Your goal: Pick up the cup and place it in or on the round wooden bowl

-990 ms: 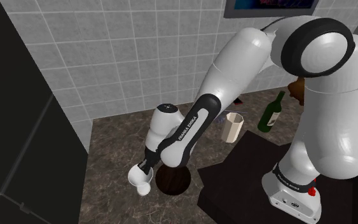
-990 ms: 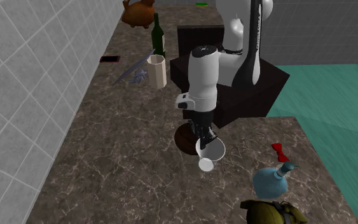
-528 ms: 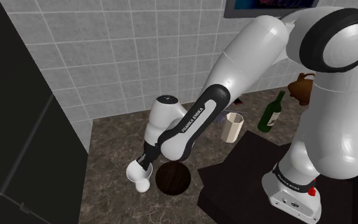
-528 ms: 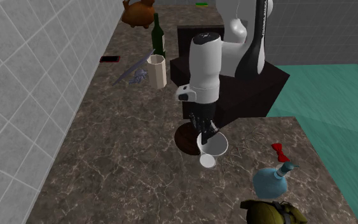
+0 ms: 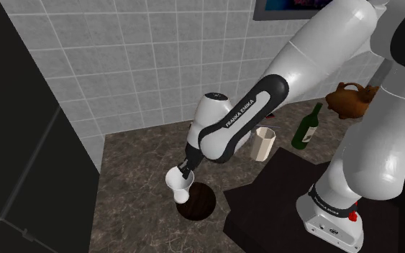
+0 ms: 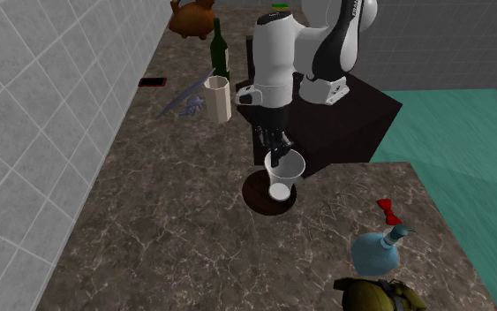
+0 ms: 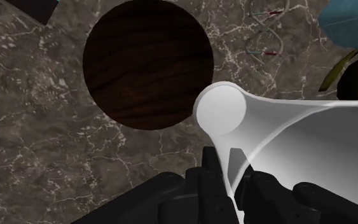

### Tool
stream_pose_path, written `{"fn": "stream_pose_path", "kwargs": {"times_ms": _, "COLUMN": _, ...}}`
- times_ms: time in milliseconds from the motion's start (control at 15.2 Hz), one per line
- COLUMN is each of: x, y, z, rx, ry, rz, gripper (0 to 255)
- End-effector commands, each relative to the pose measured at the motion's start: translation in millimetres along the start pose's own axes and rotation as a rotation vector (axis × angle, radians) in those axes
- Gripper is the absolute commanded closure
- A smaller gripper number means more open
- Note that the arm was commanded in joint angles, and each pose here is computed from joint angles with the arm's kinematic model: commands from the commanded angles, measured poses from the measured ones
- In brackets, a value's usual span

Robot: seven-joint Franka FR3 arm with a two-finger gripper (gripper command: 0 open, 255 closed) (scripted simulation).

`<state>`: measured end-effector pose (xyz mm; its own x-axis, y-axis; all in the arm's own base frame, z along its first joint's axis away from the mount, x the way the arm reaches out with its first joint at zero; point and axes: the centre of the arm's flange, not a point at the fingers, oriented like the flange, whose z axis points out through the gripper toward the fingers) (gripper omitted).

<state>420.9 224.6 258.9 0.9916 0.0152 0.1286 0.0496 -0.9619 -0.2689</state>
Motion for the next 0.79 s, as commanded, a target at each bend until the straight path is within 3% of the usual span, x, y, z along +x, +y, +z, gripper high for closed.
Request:
{"fn": "stream_pose_path", "kwargs": {"times_ms": 0, "x": -6, "y": 24, "z": -15, "rx": 0.001, "ry": 0.000, "rz": -0.001, "gripper": 255}}
{"fn": "stream_pose_path", "kwargs": {"times_ms": 264, "x": -18, "y": 58, "z": -38, "rx": 0.001, "ry": 0.000, "rz": -0.001, "gripper": 255}}
{"fn": "stream_pose_path", "kwargs": {"times_ms": 726, "x": -23, "y": 68, "z": -3, "rx": 0.001, "ry": 0.000, "rz": -0.001, "gripper": 255}}
